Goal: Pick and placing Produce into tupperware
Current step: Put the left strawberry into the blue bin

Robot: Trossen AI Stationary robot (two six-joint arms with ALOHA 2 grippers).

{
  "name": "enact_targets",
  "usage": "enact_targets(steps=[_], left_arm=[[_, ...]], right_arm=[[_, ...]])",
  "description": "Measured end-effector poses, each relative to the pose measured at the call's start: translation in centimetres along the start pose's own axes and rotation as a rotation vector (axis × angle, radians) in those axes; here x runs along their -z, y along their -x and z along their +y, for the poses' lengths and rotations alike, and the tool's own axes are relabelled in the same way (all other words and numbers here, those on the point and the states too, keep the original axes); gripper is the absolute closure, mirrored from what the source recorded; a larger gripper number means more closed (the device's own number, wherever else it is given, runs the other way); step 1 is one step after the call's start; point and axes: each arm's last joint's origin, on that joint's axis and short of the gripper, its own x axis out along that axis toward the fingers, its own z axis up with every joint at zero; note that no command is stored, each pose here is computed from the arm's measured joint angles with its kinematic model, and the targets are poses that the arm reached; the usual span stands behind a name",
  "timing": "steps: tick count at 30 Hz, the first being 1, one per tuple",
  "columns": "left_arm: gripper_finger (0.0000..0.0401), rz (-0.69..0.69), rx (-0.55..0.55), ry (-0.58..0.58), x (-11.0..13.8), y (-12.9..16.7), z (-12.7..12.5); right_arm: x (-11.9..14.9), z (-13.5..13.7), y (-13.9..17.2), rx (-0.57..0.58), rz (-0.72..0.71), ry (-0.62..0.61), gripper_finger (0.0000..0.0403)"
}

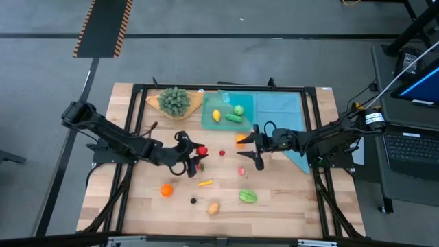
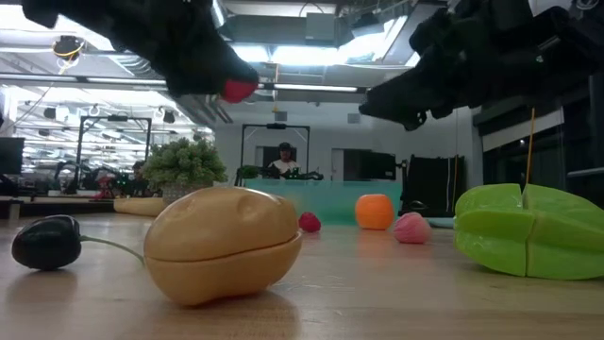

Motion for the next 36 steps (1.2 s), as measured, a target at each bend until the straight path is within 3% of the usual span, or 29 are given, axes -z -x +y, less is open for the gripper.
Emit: enact_targets(steps=[16, 28, 36], left_arm=[[0.0216, -0.250, 0.202, -0.067, 0.0, -1.3, 4.1], [0.0214, -0.252, 0.131, -0.036, 0.0, -2.0, 6.5], [0.0219, -0.260, 0.141, -0.028, -0.3, -2.3, 7.5]], right_arm=[[-0.7, 0.5, 0.0, -0.023, -0.070, 0.028, 0.0192], [-0.7, 0.4, 0.0, 0.008, -0.070, 0.027, 0.0192], [-0.7, 0.3, 0.0, 0.024, -0.071, 0.026, 0.0192]])
